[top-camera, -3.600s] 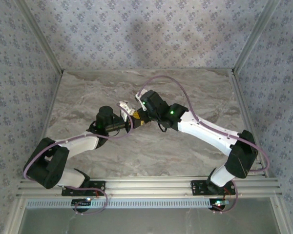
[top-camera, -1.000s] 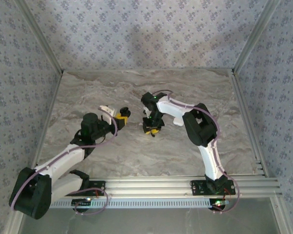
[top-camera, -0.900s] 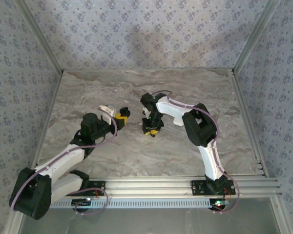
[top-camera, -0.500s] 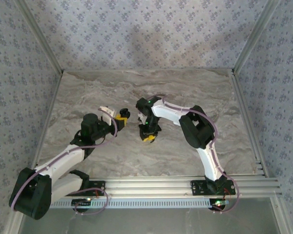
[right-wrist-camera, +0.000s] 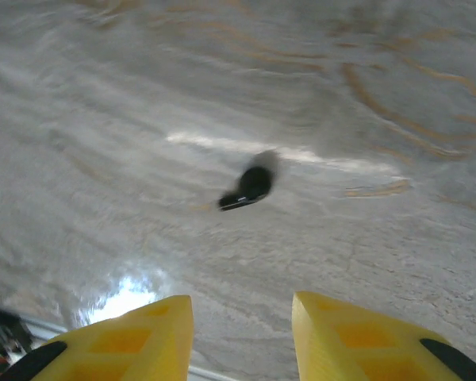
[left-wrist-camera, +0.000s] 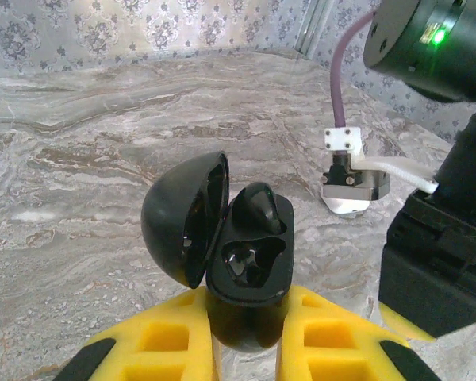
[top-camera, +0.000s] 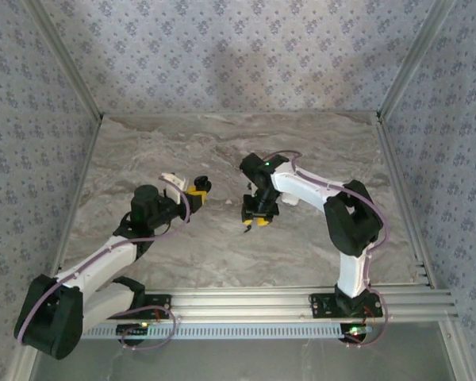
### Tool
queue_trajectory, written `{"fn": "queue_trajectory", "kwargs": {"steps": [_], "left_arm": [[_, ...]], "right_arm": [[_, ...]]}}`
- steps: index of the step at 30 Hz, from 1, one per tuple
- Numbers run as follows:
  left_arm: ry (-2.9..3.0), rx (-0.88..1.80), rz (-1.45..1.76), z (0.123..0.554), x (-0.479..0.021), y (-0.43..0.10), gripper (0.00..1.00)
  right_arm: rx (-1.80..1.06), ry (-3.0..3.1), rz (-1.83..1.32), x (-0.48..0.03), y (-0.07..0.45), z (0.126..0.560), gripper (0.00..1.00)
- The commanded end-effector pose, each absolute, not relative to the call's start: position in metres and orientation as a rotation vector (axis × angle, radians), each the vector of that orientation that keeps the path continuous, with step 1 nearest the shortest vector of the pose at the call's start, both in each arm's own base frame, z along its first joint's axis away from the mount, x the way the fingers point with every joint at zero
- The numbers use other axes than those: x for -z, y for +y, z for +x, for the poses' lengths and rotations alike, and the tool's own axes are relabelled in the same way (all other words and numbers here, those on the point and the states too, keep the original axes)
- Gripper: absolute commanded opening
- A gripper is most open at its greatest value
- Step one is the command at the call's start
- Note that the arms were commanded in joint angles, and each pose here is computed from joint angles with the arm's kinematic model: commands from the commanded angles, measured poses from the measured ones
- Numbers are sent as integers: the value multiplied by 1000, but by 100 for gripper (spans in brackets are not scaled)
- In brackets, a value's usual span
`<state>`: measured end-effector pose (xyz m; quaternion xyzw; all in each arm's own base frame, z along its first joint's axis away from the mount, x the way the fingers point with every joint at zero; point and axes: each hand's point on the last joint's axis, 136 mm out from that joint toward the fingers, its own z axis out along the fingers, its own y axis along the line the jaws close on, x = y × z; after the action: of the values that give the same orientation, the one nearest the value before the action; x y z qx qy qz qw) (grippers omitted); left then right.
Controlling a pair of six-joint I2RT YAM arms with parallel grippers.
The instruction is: Insert wireless bluetooth earbuds into charging case
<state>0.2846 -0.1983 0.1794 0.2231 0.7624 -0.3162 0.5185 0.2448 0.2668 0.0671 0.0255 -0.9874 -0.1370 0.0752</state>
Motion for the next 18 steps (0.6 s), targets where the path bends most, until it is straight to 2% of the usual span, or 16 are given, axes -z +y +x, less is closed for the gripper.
{"fn": "queue_trajectory", "kwargs": {"steps": [1, 18], "left_arm": [[1802, 769, 560, 283, -185, -200, 14], [1798, 770, 563, 284, -186, -201, 14]], "right_arm": [[402, -2973, -80, -53, 268, 251, 39], [470, -2954, -19, -23, 292, 266, 36]]}}
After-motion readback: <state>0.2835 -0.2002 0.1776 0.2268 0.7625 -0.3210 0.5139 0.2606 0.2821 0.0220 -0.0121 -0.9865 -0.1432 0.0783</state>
